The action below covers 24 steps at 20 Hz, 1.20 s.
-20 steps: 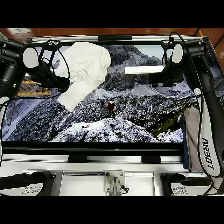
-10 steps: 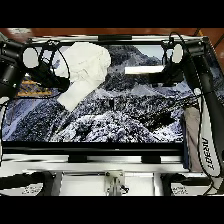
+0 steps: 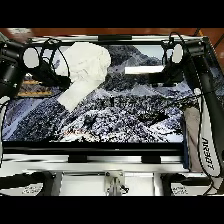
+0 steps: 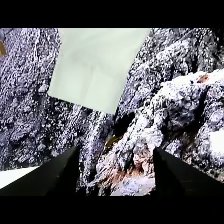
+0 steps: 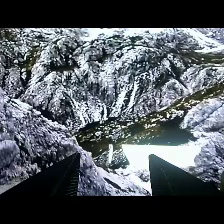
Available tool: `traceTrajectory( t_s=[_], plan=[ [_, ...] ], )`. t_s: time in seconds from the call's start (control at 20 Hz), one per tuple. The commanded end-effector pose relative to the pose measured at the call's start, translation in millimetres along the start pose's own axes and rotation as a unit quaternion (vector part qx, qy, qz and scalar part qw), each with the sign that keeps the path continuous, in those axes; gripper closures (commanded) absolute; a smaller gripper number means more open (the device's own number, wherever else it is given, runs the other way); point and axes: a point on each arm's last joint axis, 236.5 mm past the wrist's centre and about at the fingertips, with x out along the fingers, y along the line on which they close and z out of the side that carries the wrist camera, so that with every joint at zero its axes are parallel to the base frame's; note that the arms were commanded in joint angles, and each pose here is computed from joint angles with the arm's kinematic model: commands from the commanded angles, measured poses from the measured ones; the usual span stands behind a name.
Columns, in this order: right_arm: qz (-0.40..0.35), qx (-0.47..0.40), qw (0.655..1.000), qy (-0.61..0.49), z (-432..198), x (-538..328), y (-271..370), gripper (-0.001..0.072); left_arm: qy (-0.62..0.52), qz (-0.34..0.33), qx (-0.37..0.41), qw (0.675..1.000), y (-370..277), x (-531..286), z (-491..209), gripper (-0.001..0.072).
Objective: Fold the shirts.
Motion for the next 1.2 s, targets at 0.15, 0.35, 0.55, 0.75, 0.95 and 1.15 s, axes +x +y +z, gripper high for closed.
traceTrajectory(
  t_s=[0.15,0.35,0.55,0.75,0.95,1.15],
  plan=[
    [-0.001,-0.014,1.000,0.009,-4.3,-0.2,-0.2,0.0161,-0.083,-0.019,-0.004,0.996,-10.8,7.1,43.4,0.0181],
    [-0.001,-0.027,1.000,0.007,-3.3,-0.2,0.0,0.0161,-0.097,-0.016,-0.005,0.995,-6.1,18.3,54.4,0.0002],
    [0.016,-0.029,0.999,0.010,-4.9,-0.2,7.6,0.0161,-0.012,0.005,-0.084,0.996,61.7,84.0,28.0,-0.0013],
    [0.091,-0.074,0.993,0.019,-12.2,-3.9,42.3,0.0018,0.019,-0.042,-0.144,0.989,85.0,147.2,18.0,-0.0013],
    [0.092,-0.077,0.992,0.049,-26.0,-4.9,40.4,0.0018,0.041,-0.059,-0.142,0.987,83.2,192.1,8.7,-0.0013],
    [0.066,-0.076,0.994,0.048,-24.6,-2.9,28.5,0.0018,0.079,-0.080,-0.138,0.984,69.7,217.9,-8.7,-0.0013]
  ],
)
